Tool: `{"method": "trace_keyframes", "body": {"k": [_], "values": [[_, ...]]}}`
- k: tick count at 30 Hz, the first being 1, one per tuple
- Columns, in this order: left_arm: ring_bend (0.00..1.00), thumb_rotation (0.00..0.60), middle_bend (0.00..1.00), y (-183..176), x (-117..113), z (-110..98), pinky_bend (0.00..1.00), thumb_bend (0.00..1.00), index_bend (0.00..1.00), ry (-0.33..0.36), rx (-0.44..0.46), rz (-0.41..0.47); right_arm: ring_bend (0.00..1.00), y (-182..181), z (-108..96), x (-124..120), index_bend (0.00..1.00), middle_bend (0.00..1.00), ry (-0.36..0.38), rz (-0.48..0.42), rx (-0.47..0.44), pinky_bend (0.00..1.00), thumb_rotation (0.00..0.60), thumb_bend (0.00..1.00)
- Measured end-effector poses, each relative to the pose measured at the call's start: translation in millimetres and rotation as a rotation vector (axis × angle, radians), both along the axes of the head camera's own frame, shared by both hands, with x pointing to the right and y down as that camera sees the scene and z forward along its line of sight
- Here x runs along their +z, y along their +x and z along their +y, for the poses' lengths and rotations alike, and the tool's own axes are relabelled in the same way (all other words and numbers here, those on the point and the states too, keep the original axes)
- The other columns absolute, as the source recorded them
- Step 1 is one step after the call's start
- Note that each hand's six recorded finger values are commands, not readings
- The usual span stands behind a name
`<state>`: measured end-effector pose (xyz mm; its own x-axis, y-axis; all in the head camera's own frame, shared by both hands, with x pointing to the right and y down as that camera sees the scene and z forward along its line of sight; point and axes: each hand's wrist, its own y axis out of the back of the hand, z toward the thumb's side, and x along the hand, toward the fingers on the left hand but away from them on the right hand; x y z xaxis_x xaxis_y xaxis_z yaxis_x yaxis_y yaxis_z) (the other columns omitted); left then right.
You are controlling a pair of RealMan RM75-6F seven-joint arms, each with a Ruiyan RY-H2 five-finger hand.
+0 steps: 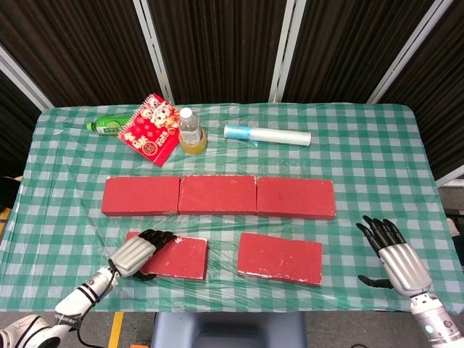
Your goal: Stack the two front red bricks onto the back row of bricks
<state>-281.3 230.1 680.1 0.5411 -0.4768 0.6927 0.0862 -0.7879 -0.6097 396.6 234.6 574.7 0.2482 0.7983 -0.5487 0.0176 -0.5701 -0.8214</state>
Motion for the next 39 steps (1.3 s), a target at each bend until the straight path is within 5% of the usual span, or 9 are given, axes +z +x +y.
{"method": "trace_keyframes", "body": {"k": [19, 31, 39], "values": [[0.45, 0.6, 0.52, -10, -36, -102, 0.69, 0.29, 0.0, 0.229, -0.133, -0.047, 0.0, 2, -2, 3, 0.0, 0.0, -0.006, 0.017, 0.007, 0.0, 0.6, 0.15], [0.45, 0.6, 0.52, 2, 4, -155, 0.68, 0.29, 0.0, 0.193, -0.13, -0.136, 0.0, 7, -4, 9, 0.0, 0.0, -0.012, 0.056, 0.027, 0.0, 0.6, 0.15], [0.45, 0.6, 0.52, 18, 16, -168, 0.68, 0.29, 0.0, 0.161, -0.126, -0.114, 0.0, 16, -7, 9, 0.0, 0.0, -0.014, 0.075, 0.057, 0.0, 0.6, 0.15]]}}
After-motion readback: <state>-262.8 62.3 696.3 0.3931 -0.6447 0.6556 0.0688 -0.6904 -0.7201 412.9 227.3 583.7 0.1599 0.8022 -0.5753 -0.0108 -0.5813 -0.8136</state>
